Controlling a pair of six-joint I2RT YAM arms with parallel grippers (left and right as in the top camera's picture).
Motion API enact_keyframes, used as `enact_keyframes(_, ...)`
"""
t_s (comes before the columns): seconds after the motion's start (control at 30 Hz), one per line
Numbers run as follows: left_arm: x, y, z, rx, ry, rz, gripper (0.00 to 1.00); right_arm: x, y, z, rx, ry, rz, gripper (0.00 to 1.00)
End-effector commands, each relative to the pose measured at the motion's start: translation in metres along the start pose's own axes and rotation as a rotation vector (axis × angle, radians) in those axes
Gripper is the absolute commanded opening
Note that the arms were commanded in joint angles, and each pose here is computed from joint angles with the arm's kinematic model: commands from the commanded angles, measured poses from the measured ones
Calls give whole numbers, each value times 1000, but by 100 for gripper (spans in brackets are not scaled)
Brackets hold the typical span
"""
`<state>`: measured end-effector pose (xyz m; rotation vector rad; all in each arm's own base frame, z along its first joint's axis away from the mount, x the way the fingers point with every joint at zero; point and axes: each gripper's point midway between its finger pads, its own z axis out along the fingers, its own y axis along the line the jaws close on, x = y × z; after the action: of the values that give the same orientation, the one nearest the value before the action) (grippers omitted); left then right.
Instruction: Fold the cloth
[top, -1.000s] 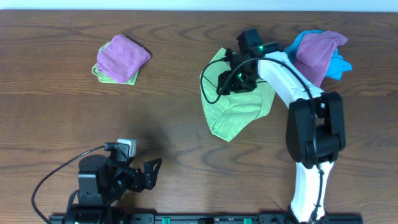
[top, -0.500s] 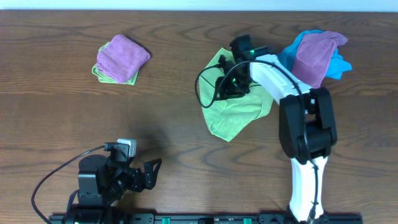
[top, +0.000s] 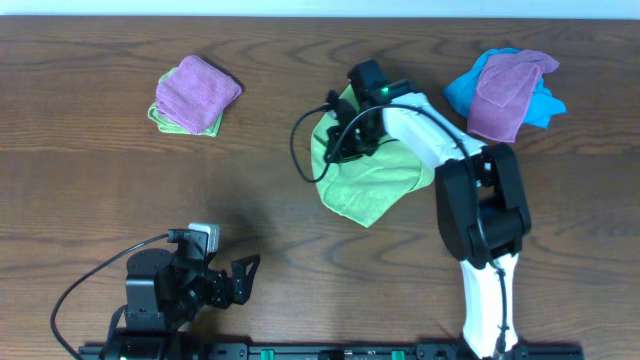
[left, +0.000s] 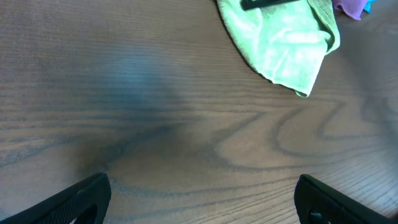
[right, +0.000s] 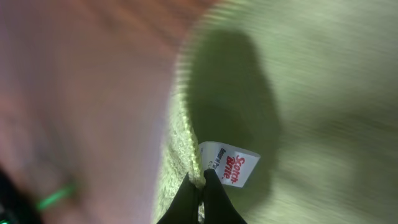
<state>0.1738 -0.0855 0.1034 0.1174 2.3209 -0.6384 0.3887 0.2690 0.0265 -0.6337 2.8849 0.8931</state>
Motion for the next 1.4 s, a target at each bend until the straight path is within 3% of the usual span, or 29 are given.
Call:
enact_keyframes(0.0, -10, -4, -5, 3, -22, 13, 95, -1, 61, -3, -131, -7, -114, 1)
enact_keyframes(0.4, -10, -1, -5, -13, -25, 13, 95, 46, 165, 50, -202, 106, -403, 1)
enact_keyframes(0.6, -11, -1, -5, -16, -28, 14, 95, 42, 152, 55, -57, 88, -409, 41)
enact_keyframes(0.73, -19, -3, -5, -8, -61, -11, 95, 17, 124, 33, 81, 5, -376, 78)
enact_keyframes(1.07, -28, -7, -6, 7, -47, -52, 95, -32, 49, -46, 288, -185, -173, 80)
enact_keyframes(1.37, -58, -6, 7, -31, 109, -109, 95, 0, -18, -96, 496, -116, 61, 75)
